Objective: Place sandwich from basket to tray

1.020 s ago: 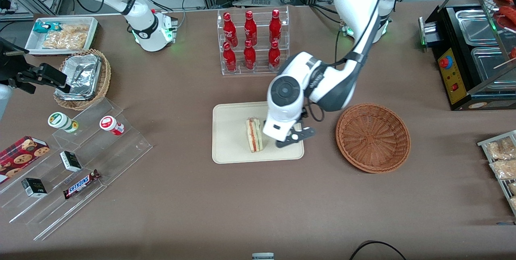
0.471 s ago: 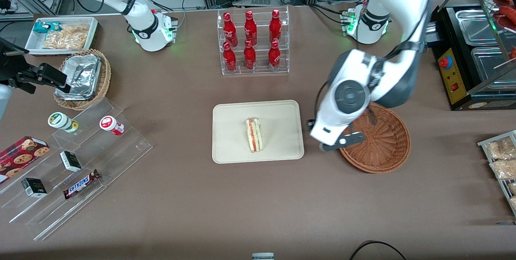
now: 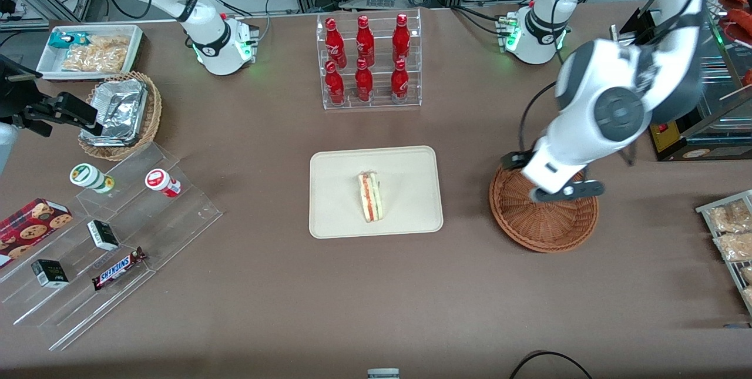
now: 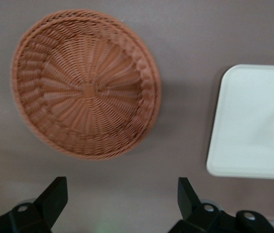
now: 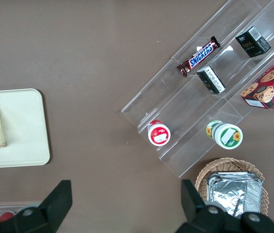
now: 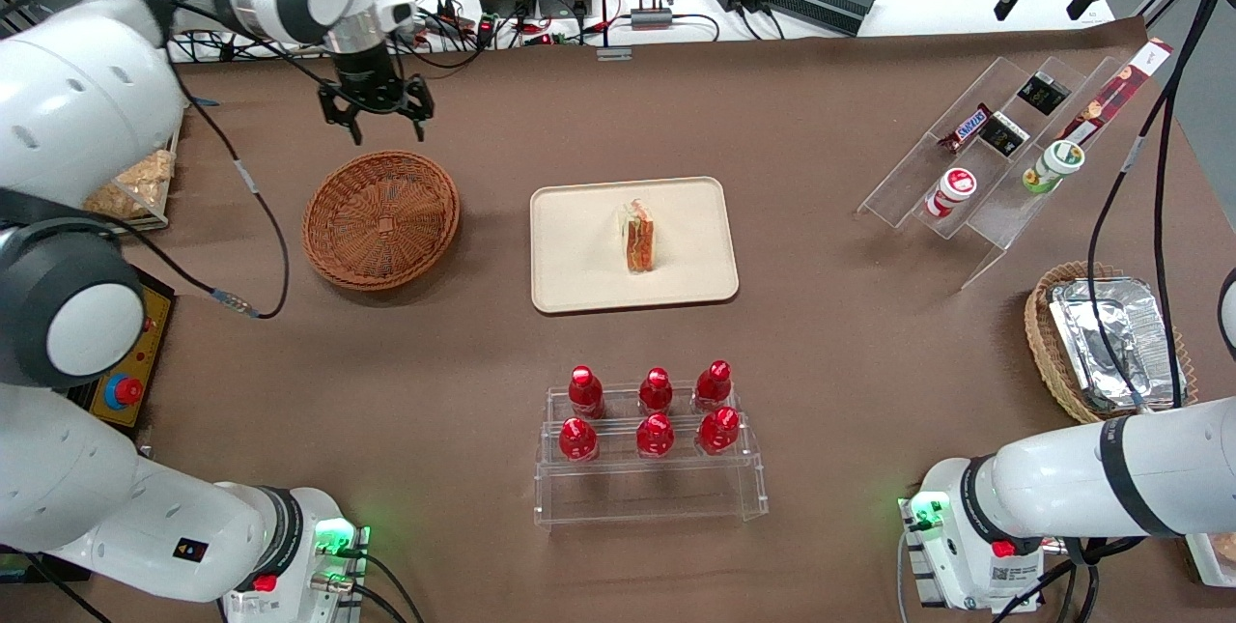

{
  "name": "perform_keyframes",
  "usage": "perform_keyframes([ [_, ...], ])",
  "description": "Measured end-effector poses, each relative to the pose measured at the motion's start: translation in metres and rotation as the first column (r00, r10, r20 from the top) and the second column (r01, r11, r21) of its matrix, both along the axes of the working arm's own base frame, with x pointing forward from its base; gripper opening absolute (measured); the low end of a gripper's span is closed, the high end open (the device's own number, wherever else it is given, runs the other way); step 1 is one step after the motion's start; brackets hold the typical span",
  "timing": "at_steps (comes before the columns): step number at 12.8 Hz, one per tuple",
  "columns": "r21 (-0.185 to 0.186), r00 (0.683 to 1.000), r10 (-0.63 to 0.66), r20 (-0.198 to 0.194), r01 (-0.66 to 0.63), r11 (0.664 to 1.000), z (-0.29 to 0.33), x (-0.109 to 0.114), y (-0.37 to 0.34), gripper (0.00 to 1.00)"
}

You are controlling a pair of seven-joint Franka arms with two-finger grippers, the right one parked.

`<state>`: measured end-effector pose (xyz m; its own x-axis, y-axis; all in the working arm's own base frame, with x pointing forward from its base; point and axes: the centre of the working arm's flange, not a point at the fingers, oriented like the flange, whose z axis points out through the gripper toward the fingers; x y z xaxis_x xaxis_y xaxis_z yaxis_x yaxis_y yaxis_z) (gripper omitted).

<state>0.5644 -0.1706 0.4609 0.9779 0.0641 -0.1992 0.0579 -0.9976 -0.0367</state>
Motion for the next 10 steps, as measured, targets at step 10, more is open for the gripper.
perform_keyframes([
  [10,-0.010,0.991,-0.133,0.002,0.133,0.991,0.073,-0.024,0.075,1.00],
])
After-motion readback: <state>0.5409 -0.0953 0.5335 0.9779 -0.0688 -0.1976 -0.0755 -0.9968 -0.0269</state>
